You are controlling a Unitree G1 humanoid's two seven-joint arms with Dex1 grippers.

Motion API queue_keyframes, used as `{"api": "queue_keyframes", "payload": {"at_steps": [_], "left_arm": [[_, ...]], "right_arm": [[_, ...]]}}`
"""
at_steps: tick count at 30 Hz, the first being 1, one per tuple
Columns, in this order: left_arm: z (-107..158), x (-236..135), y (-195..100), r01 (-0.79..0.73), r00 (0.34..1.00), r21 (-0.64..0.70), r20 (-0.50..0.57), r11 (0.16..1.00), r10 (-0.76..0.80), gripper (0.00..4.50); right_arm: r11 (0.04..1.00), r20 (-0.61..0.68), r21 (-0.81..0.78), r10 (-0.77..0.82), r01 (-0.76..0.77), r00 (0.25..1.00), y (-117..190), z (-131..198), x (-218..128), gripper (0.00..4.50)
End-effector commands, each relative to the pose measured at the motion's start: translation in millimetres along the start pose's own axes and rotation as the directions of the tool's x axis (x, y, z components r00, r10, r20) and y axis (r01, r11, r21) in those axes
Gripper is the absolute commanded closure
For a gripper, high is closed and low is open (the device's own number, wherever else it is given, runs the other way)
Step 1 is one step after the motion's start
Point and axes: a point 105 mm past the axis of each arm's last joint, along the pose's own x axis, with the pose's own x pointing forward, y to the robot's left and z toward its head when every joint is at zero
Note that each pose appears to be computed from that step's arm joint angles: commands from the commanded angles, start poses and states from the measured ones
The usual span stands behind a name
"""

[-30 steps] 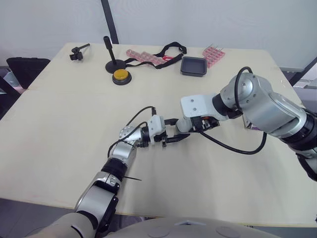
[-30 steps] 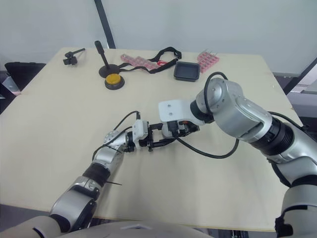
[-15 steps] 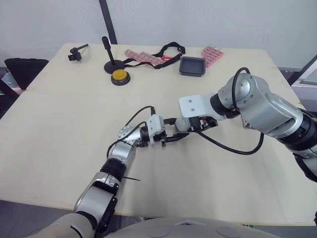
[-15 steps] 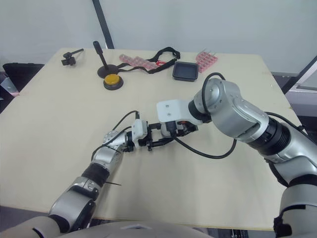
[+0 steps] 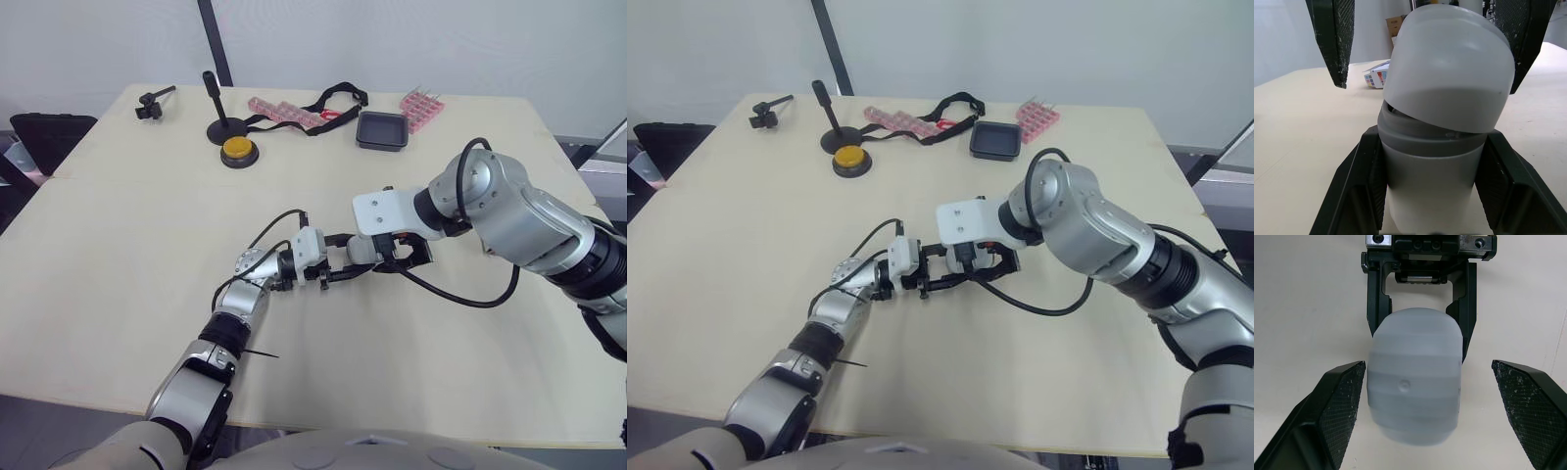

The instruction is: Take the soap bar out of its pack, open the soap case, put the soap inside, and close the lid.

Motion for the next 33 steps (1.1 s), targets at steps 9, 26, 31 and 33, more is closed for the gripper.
{"api": "queue_keyframes", "payload": {"at_steps": [9,26,31,33], "left_arm": [[-10,-4,-13,0.036,0.998,-0.031,-0.043,0.999,-0.038,2.58],[-12,-11,-17,0.037,0.998,-0.050,-0.056,0.998,-0.040,2.58],[-13,-12,-17,0.040,0.997,-0.053,-0.061,0.998,-0.044,2.58],[-14,-12,-17,0.044,0.997,-0.051,-0.068,0.998,-0.047,2.58]], "right_arm": [[0.999,-0.014,0.023,-0.042,0.042,0.999,10,-10,-24,0.04],[0.960,-0.077,0.207,-0.176,0.189,0.981,14,-45,-69,0.04],[0.957,-0.010,0.200,-0.210,0.208,0.978,12,-32,-81,1.51],[0.961,0.051,0.196,-0.210,0.196,0.976,13,-23,-82,2.19]]}}
